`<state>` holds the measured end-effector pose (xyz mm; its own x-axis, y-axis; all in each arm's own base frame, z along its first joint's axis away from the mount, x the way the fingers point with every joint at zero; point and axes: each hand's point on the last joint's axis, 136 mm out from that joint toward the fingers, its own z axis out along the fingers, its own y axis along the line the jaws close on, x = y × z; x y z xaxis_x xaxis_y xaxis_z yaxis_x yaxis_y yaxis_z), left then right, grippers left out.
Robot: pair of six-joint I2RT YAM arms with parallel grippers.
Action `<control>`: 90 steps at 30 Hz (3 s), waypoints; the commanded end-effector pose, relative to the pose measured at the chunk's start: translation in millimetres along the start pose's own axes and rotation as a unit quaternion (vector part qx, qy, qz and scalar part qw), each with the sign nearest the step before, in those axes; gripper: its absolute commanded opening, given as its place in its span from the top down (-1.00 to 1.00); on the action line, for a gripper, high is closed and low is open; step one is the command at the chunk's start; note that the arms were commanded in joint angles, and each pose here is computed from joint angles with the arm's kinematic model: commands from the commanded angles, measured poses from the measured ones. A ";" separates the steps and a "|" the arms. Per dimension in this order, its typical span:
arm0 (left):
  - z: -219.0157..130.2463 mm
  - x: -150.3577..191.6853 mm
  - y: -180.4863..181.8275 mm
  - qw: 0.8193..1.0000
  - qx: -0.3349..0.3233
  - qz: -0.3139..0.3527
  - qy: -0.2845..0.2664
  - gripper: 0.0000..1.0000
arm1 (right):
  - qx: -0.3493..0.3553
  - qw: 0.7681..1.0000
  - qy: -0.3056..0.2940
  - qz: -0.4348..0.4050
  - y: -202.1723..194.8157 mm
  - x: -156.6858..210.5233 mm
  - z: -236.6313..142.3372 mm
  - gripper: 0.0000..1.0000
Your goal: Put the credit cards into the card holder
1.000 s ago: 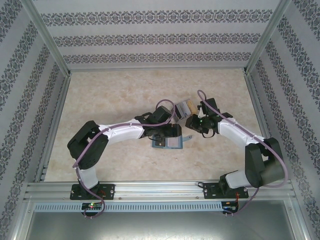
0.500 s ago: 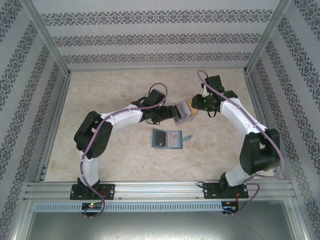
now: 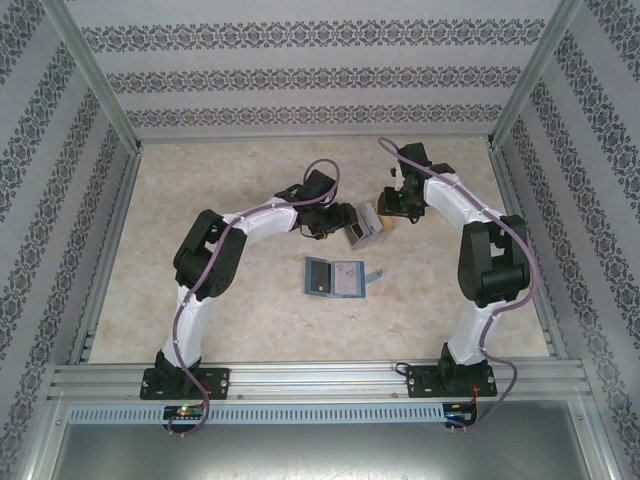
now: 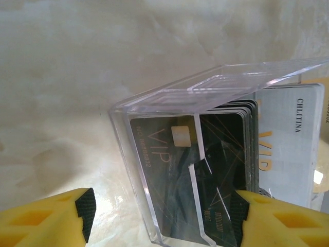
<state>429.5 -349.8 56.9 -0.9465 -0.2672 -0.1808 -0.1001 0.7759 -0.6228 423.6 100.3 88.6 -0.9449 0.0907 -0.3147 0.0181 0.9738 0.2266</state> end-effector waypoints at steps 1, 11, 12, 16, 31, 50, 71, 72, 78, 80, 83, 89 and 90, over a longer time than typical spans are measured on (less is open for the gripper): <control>6.7 0.6 4.7 1.000 -0.007 -0.016 0.012 -0.38 | -0.028 1.000 0.008 0.005 4.4 -6.3 1.4 0.12; 17.4 3.3 9.9 1.000 -0.006 -0.020 0.022 -0.17 | -0.087 0.996 0.023 0.029 17.1 -8.5 8.9 0.31; 17.5 3.2 9.4 1.000 -0.005 -0.020 0.023 -0.17 | -0.094 0.995 0.027 0.031 18.8 -7.8 9.2 0.31; 19.5 3.5 10.0 0.999 -0.005 -0.021 0.024 -0.15 | -0.109 0.993 0.029 0.037 23.8 -8.4 7.9 0.39; 20.9 3.5 10.2 0.999 -0.004 -0.023 0.025 -0.12 | -0.115 0.993 0.009 0.040 30.4 -8.4 -4.6 0.66; 17.2 3.8 7.4 0.999 -0.002 -0.022 0.026 -0.12 | -0.141 0.988 0.043 0.040 49.3 -1.1 13.0 0.42; 14.2 2.5 4.1 0.999 0.003 -0.023 0.023 -0.12 | -0.162 0.985 0.029 0.046 59.2 -9.8 -0.9 0.38; 14.2 2.5 4.1 0.999 0.003 -0.023 0.023 -0.12 | -0.163 0.985 0.028 0.046 59.6 -10.0 -2.2 0.38; 14.5 2.7 3.5 0.999 0.004 -0.024 0.024 -0.12 | -0.173 0.983 0.026 0.055 58.3 -10.2 -4.7 0.38; 14.9 3.5 3.8 0.999 0.004 -0.024 0.025 -0.12 | -0.178 0.982 0.025 0.058 58.7 -10.2 -5.2 0.38; 15.2 3.9 4.0 0.999 0.004 -0.024 0.025 -0.12 | -0.178 0.982 0.024 0.059 57.9 -11.2 -6.1 0.38; 15.3 3.4 3.1 0.999 0.006 -0.025 0.024 -0.12 | -0.174 0.982 0.028 0.061 55.5 -10.8 -3.4 0.36; 15.6 3.6 3.6 0.999 0.005 -0.025 0.025 -0.12 | -0.173 0.983 0.028 0.061 54.4 -10.9 -2.7 0.37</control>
<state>429.8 -355.6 44.6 -0.9537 -0.2686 -0.1355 -0.1247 0.7629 -0.6343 434.9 151.0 97.8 -0.9622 0.1710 -0.2118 0.0299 0.8398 0.5421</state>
